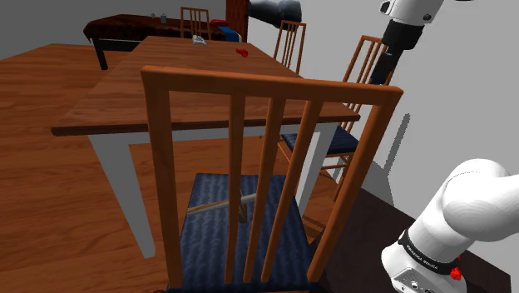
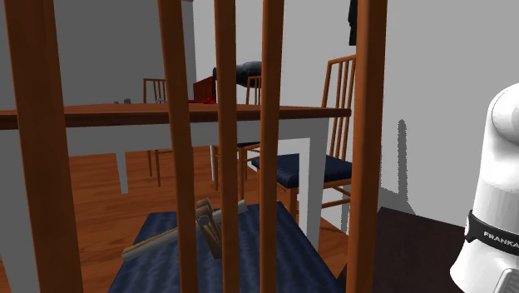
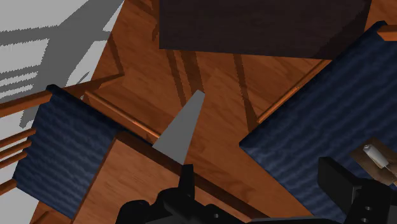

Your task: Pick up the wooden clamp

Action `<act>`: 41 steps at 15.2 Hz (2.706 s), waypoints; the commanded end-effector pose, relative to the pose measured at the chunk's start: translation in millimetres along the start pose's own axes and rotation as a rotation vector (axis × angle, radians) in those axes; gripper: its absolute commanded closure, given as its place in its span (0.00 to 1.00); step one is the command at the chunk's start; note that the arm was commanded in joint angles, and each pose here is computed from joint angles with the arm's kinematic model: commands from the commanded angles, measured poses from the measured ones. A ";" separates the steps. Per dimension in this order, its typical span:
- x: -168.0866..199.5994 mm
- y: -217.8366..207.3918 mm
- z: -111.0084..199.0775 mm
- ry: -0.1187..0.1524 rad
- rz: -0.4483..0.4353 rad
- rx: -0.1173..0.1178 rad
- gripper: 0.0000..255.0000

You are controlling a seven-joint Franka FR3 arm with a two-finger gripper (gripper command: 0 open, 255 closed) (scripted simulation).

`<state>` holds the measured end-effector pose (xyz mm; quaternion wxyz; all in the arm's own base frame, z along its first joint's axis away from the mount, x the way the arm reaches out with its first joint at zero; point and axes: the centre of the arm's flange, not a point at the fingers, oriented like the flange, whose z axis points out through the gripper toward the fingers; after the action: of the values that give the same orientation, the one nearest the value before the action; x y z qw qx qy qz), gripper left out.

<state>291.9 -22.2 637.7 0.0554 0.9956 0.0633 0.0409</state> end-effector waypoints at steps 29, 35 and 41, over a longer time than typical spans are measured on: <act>214.0 -241.7 213.5 -0.208 -0.500 0.019 0.00; 236.5 -305.3 263.3 -0.253 -0.607 0.024 0.00; 249.8 -371.0 313.6 -0.297 -0.714 0.028 0.00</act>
<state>521.0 332.2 312.8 0.0612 0.9106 0.3900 -0.1226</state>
